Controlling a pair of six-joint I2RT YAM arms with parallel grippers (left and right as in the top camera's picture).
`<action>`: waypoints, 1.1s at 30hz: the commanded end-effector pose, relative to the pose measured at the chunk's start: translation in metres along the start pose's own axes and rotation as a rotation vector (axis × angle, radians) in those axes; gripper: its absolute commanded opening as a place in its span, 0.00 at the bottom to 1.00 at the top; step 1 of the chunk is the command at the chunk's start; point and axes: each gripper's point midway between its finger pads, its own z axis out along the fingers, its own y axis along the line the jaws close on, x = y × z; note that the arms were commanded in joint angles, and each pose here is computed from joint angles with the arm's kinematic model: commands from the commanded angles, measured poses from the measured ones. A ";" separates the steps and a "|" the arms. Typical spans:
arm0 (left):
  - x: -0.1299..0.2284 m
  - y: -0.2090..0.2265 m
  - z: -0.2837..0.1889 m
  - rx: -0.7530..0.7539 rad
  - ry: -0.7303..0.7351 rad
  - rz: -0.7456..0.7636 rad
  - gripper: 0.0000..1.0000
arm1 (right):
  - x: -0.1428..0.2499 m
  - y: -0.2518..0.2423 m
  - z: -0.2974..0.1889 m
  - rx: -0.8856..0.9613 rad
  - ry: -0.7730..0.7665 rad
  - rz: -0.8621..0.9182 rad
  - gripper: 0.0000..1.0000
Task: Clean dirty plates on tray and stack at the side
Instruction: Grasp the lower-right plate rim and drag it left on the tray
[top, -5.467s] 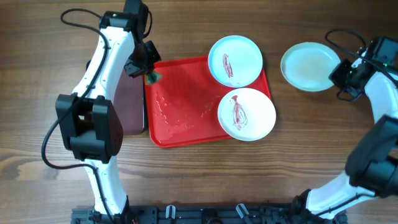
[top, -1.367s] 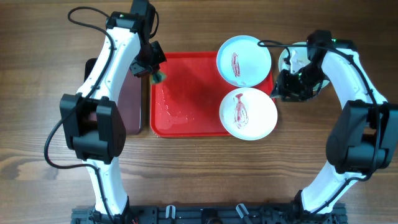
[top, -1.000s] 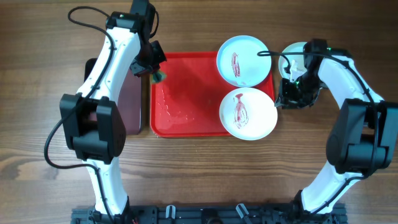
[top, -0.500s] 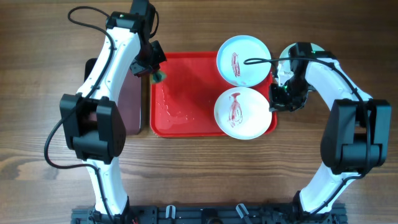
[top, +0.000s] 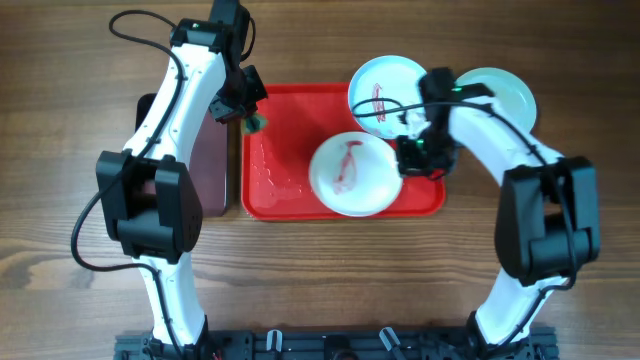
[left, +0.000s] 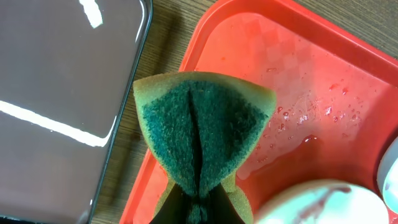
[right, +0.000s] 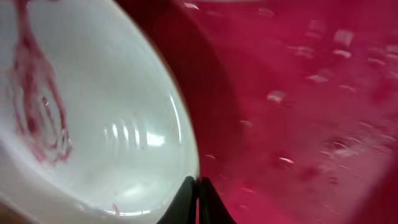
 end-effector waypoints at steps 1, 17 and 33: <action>-0.002 -0.005 -0.002 0.018 -0.006 0.019 0.04 | -0.009 0.040 0.006 -0.033 -0.065 0.066 0.04; -0.003 -0.006 -0.002 0.019 -0.007 0.020 0.04 | -0.037 0.098 0.013 -0.055 -0.240 -0.038 0.43; -0.003 -0.006 -0.002 0.019 -0.007 0.023 0.04 | -0.028 0.113 0.057 -0.187 -0.113 -0.037 0.28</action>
